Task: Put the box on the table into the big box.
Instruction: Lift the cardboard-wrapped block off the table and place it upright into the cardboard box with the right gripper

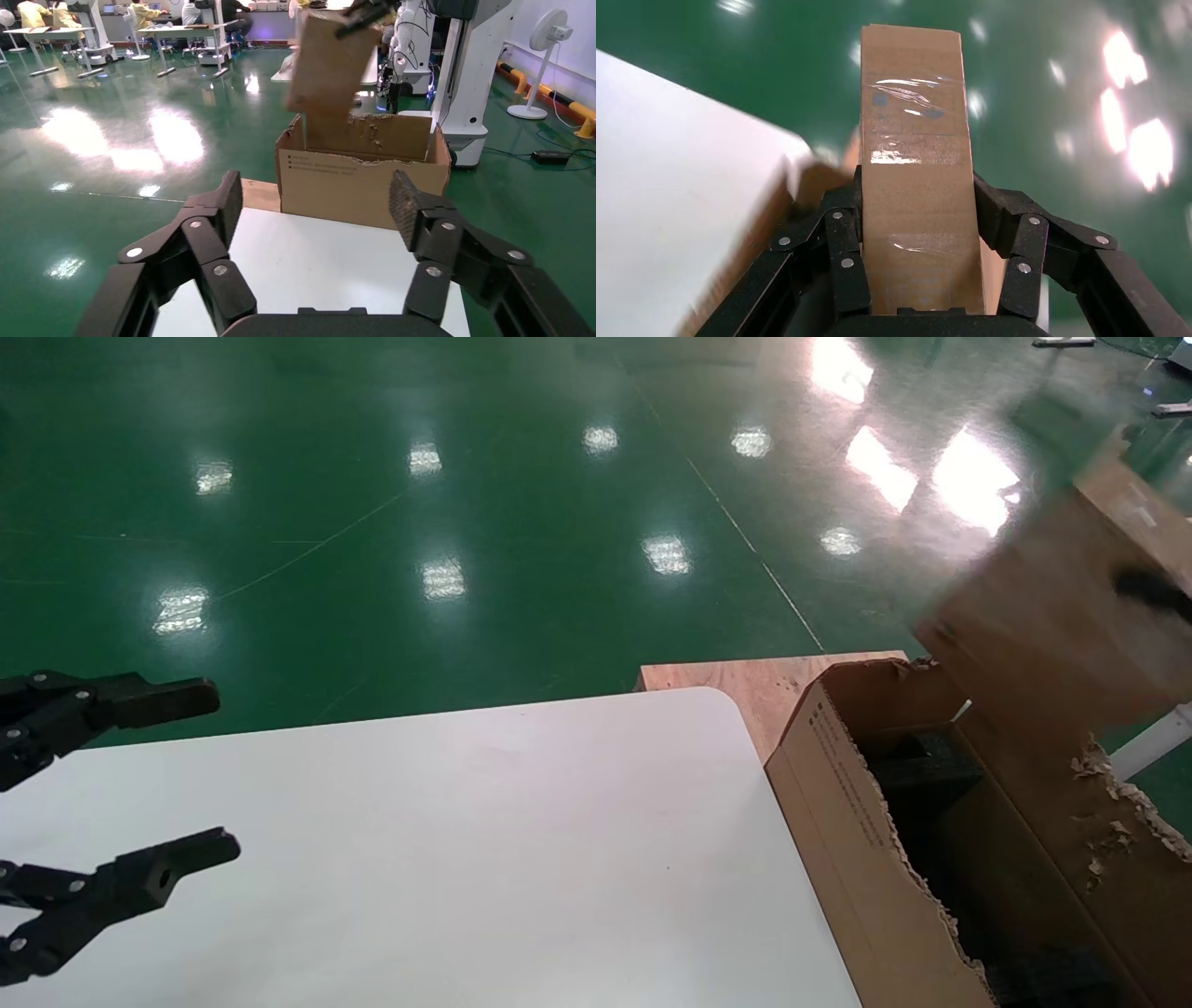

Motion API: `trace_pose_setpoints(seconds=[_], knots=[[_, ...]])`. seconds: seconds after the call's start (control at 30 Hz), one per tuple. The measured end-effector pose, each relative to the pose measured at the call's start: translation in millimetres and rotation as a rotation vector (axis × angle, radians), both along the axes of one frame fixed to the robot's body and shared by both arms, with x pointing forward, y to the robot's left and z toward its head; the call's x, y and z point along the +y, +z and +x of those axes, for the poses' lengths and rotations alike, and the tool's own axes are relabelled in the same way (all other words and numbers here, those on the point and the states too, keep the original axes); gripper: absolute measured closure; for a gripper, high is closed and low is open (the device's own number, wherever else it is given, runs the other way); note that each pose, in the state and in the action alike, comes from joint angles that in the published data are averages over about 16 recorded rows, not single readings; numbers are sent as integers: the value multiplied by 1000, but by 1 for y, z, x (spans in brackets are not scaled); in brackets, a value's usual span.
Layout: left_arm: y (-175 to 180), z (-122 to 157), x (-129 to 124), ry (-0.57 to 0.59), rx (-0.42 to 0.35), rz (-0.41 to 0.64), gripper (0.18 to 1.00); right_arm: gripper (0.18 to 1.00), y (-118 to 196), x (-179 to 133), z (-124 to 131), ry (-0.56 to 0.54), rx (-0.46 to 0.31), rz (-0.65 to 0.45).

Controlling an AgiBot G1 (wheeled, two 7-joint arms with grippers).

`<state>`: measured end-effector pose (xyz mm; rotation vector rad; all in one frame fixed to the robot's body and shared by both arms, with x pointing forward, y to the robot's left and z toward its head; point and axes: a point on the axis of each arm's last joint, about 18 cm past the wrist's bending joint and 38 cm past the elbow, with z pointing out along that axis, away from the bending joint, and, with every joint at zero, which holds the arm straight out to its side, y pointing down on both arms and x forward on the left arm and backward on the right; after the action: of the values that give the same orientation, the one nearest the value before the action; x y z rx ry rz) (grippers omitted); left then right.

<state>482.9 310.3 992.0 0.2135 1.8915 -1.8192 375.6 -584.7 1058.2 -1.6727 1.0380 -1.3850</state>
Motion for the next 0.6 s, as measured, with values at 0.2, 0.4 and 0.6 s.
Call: trace_pose_setpoints(seconds=[0.2,0.4,0.6], knots=[[0,0,0,0,0,0,462,700,-41,-21,-8,-127,51,107],[0,0,0,0,0,0,611,700,-66,-35,-10,-190,70,164],[0,0,0,0,0,0,752,700,-86,-45,-12,-237,80,199]])
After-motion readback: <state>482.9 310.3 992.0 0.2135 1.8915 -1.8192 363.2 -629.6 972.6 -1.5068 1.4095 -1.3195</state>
